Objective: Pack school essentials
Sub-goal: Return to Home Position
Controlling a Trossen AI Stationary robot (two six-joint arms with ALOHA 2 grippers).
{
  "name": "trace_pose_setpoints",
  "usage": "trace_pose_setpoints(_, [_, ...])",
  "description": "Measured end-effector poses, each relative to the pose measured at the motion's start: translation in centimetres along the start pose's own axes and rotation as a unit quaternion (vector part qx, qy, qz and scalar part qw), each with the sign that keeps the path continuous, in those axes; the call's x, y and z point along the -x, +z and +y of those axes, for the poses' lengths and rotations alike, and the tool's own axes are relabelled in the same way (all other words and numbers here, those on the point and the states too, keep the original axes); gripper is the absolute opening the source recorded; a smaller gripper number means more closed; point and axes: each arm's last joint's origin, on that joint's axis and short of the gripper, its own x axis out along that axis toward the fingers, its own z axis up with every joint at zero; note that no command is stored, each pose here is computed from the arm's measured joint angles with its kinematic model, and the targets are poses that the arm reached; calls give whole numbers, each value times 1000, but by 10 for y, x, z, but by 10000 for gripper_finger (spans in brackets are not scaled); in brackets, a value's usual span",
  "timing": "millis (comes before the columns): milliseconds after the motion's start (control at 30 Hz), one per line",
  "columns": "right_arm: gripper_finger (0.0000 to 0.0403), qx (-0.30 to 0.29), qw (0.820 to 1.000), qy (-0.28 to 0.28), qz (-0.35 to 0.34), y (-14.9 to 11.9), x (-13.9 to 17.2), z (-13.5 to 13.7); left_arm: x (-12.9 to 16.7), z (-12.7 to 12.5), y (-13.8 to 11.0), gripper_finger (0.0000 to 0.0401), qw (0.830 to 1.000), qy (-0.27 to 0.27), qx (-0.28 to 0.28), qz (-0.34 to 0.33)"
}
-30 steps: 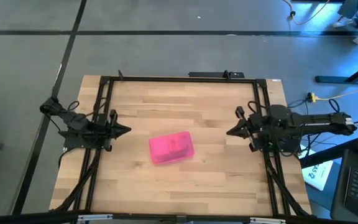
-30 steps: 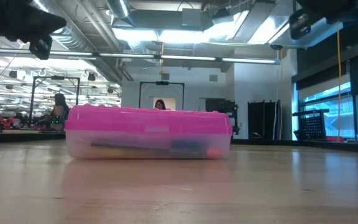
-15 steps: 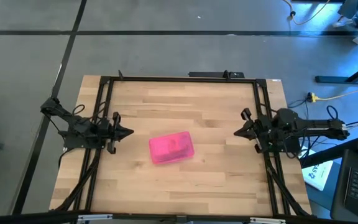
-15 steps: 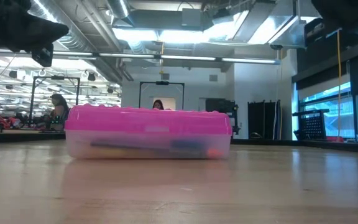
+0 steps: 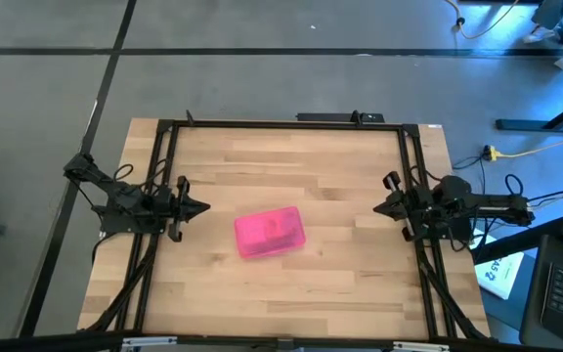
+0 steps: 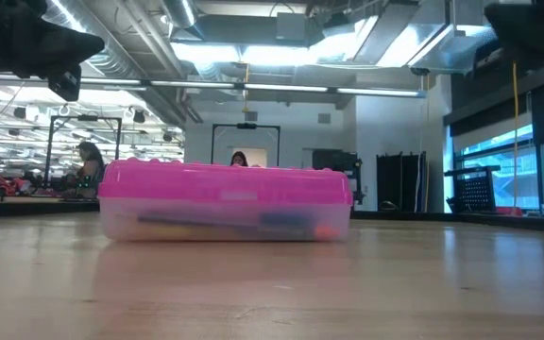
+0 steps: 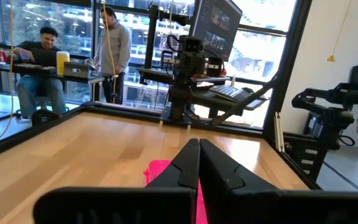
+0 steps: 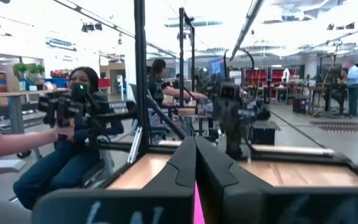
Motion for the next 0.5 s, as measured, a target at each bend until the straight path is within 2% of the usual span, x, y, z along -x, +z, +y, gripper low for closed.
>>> trace_pose_setpoints(200, [9,-2,1000,-10,17,-21,-1,-2,0,0,0,1,1000,0,0,1])
trace_pose_setpoints(333, [11,1,1000,-16,25,-23,-1,-3,0,0,-1,4,1000,2,-7,5])
trace_pose_setpoints(500, [13,63,997,-16,29,-23,-1,-3,0,1,-2,2,999,8,-42,10])
